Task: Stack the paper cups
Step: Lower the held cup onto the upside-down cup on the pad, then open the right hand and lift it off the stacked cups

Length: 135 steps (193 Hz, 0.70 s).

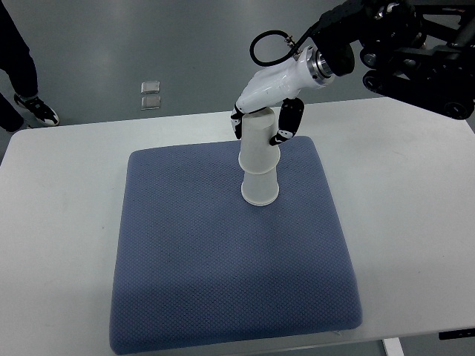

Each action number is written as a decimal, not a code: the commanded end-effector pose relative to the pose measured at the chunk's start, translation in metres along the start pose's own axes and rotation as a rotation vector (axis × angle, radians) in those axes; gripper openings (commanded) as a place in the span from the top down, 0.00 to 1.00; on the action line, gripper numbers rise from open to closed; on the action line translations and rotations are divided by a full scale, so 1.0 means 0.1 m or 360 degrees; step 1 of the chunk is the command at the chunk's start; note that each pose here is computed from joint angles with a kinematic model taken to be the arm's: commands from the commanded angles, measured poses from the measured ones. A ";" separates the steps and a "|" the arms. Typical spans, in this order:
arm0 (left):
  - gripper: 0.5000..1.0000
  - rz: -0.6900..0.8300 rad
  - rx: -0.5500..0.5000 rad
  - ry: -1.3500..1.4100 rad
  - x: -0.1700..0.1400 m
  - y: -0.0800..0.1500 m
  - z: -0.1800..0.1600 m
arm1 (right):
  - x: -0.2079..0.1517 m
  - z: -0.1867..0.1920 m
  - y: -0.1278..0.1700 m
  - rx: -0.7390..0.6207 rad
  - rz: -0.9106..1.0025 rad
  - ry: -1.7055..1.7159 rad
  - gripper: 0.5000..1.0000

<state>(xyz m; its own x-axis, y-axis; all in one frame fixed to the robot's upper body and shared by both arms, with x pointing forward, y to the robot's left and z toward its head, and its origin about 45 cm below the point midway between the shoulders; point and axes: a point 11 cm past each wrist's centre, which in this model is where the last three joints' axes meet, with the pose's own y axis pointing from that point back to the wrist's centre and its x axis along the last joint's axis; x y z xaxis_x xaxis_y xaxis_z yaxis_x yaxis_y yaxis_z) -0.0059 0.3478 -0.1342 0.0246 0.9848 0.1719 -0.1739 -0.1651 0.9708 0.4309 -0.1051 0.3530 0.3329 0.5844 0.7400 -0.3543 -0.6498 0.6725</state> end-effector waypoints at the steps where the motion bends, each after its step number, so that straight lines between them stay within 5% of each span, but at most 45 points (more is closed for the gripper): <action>1: 0.00 0.0001 0.0000 0.0000 0.00 0.00 0.00 | -0.02 -0.03 -0.04 0.0011 -0.0007 0.0000 0.68; 65: 0.00 -0.0001 0.0000 0.0000 0.00 0.00 0.00 | -0.10 0.00 -0.13 0.0013 0.0016 -0.0023 0.67; 76: 0.00 -0.0001 0.0000 -0.0002 0.00 0.00 0.00 | -0.13 0.04 -0.14 0.0001 0.0026 -0.0037 0.61; 95: 0.00 -0.0001 0.0000 0.0000 0.00 0.00 0.00 | -0.13 0.06 -0.18 -0.0007 0.0059 -0.0038 0.32; 135: 0.00 -0.0001 0.0000 -0.0002 0.00 0.00 0.00 | -0.17 0.06 -0.20 -0.0004 0.0060 -0.0055 0.28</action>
<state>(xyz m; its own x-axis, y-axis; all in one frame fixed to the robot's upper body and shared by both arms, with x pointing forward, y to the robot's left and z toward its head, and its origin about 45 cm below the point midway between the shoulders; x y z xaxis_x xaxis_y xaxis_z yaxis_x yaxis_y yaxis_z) -0.0059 0.3478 -0.1342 0.0245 0.9848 0.1718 -0.1739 -0.1651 0.9708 0.4382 -0.1058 0.3283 0.3461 0.5440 0.7644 -0.3716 -0.6686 0.6441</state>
